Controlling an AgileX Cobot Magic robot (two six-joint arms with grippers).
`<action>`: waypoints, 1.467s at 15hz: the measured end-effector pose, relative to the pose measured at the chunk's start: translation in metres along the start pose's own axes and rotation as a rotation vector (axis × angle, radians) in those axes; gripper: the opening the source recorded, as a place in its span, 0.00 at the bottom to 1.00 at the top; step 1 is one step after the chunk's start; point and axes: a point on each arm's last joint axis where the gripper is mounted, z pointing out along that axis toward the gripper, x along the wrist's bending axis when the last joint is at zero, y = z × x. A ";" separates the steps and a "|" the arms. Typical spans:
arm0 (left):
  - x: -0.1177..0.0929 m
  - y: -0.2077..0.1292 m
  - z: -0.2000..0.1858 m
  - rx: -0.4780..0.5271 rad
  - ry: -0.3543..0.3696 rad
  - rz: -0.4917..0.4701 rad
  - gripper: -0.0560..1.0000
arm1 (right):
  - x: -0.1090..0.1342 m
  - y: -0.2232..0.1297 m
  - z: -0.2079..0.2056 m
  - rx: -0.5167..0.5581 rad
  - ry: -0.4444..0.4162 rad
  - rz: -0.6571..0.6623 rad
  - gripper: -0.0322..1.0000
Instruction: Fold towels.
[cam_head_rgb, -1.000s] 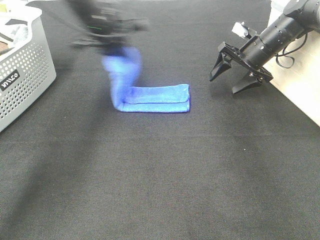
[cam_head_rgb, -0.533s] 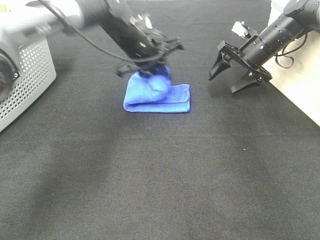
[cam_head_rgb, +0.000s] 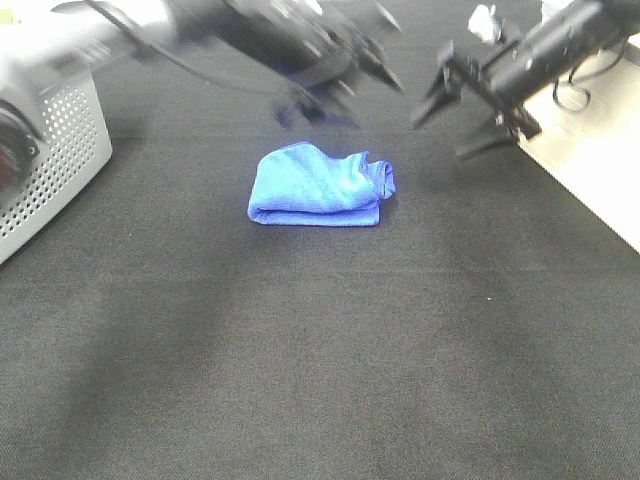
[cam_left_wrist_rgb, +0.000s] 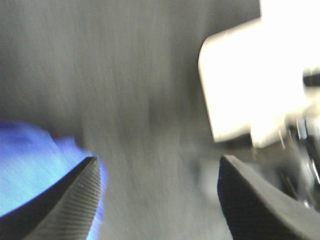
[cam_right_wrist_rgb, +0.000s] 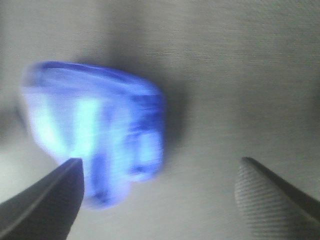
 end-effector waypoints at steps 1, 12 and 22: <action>0.006 0.018 -0.017 -0.042 0.014 0.004 0.66 | 0.006 0.000 0.001 0.003 0.045 0.005 0.78; 0.052 0.073 -0.095 -0.066 0.225 0.078 0.66 | 0.094 -0.027 0.103 0.033 0.254 -0.151 0.77; 0.054 0.073 -0.096 -0.065 0.255 0.097 0.66 | -0.003 -0.012 0.077 0.055 0.119 -0.025 0.76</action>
